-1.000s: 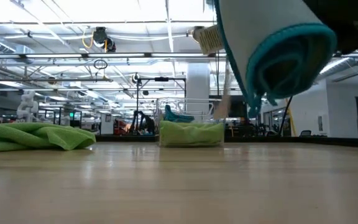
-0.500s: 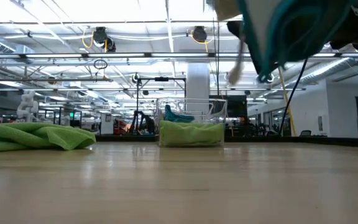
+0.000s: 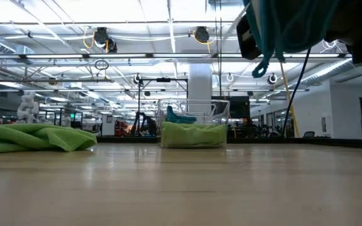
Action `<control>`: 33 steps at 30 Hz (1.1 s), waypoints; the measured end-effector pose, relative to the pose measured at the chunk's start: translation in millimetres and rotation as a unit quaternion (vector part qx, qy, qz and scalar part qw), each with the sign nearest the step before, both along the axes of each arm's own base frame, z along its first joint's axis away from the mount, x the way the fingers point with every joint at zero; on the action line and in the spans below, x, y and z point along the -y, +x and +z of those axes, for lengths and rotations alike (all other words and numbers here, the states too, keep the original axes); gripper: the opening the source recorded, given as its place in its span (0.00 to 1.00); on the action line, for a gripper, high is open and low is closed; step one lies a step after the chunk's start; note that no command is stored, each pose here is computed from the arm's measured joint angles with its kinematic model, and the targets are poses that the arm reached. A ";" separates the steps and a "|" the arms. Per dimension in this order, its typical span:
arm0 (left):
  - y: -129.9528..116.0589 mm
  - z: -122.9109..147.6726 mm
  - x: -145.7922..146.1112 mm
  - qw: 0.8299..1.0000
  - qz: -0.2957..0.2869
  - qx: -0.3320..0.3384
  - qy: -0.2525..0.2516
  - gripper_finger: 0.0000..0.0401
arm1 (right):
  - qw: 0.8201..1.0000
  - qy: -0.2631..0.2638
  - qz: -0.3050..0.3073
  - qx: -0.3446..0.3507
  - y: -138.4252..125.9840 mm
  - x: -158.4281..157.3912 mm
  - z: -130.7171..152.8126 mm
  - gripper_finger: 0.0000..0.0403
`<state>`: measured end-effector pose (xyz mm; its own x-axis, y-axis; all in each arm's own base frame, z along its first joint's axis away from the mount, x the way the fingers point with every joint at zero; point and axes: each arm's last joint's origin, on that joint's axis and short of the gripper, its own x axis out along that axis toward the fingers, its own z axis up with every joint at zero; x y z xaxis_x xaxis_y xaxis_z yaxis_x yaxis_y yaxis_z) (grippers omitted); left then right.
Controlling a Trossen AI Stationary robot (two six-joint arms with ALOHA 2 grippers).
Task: Fold microfiber towels
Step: Put the blue towel into the transparent bin
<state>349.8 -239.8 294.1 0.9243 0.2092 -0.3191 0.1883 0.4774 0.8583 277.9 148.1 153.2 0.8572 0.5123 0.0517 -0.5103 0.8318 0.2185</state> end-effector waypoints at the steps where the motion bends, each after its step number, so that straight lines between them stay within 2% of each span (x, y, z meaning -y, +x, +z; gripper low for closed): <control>1: -0.7 0.0 1.0 1.000 0.000 0.001 -0.004 0.06 | 1.000 0.000 0.000 0.000 -0.5 0.3 0.2 0.42; 4: -4.0 -0.5 5.2 1.000 -0.001 0.002 -0.016 0.06 | 1.000 -0.002 0.001 0.001 -1.1 0.5 2.4 0.28; 8: -8.4 -3.2 8.8 0.998 0.011 -0.001 -0.057 0.06 | 1.000 -0.004 0.003 0.001 -1.3 0.4 2.1 0.08; 10: -10.7 -6.3 8.8 0.996 0.026 -0.008 -0.084 0.06 | 1.000 -0.004 0.006 0.001 -1.4 0.1 2.1 0.03; 16: -12.6 -17.0 5.8 0.977 0.077 -0.003 -0.199 0.06 | 1.000 -0.003 0.018 0.000 -2.7 -2.0 2.0 0.08; 20: -13.8 -27.2 6.8 0.963 0.082 0.001 -0.258 0.06 | 0.999 -0.030 0.025 0.021 -5.0 -5.8 2.5 0.04; 23: -15.0 -37.6 7.6 0.958 0.072 0.001 -0.278 0.06 | 0.997 -0.052 0.028 0.045 -6.8 -7.9 5.9 0.02; 29: -18.0 -58.3 6.9 0.941 0.063 0.002 -0.332 0.07 | 0.996 -0.055 0.023 0.066 -8.6 -6.6 16.0 0.05; 33: -18.2 -62.8 6.5 0.928 0.064 0.025 -0.365 0.17 | 0.994 -0.065 0.020 0.082 -9.7 -5.9 21.4 0.03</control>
<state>331.6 -246.3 231.2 0.9240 0.0632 -0.3772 0.0588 0.9511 0.3033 268.2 154.0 174.6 0.8214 0.5575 0.1200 -0.5637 0.8257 0.0227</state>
